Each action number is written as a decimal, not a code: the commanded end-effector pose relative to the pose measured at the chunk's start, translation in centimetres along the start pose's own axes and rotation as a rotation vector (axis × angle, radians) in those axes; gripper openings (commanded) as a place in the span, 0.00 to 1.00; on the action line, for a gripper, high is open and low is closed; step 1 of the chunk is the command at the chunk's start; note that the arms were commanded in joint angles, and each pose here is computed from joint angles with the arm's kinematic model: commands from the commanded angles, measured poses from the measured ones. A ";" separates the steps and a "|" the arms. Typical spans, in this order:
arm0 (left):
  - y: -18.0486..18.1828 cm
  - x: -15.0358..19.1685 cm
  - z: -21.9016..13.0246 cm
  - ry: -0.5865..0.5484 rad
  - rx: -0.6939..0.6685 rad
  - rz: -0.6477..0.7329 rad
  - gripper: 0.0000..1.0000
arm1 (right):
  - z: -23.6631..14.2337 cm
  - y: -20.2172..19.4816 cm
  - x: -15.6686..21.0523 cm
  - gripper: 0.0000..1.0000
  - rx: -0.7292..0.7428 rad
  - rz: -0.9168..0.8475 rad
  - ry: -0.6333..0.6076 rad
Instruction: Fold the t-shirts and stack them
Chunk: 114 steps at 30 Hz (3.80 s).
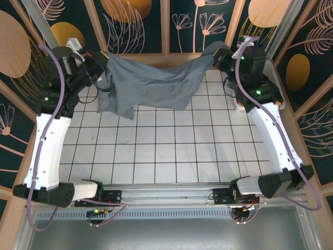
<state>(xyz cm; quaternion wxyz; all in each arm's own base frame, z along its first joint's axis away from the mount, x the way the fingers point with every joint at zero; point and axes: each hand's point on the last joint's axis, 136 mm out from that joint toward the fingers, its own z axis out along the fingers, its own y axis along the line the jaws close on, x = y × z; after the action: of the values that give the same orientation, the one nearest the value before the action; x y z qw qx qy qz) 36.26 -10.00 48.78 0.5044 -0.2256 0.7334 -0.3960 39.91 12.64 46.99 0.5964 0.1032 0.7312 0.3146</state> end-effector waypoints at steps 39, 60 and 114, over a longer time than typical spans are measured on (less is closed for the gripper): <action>34.0 7.5 10.8 0.240 -0.834 -0.141 0.76 | 10.2 -17.2 21.8 0.56 0.386 0.100 0.550; 33.6 12.3 6.0 0.345 -0.795 -0.183 0.69 | -4.8 -19.0 40.7 0.59 0.570 -0.061 1.069; 42.1 22.7 3.8 0.589 -0.916 -0.174 0.43 | -5.1 -29.6 31.1 0.00 0.908 0.053 0.844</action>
<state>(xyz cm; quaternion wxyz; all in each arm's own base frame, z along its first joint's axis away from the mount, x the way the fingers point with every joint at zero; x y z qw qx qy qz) 33.22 -2.77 1.85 0.0870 -0.3736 0.9168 -0.1108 33.16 3.86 4.97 0.1488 0.2378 0.9598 -0.0046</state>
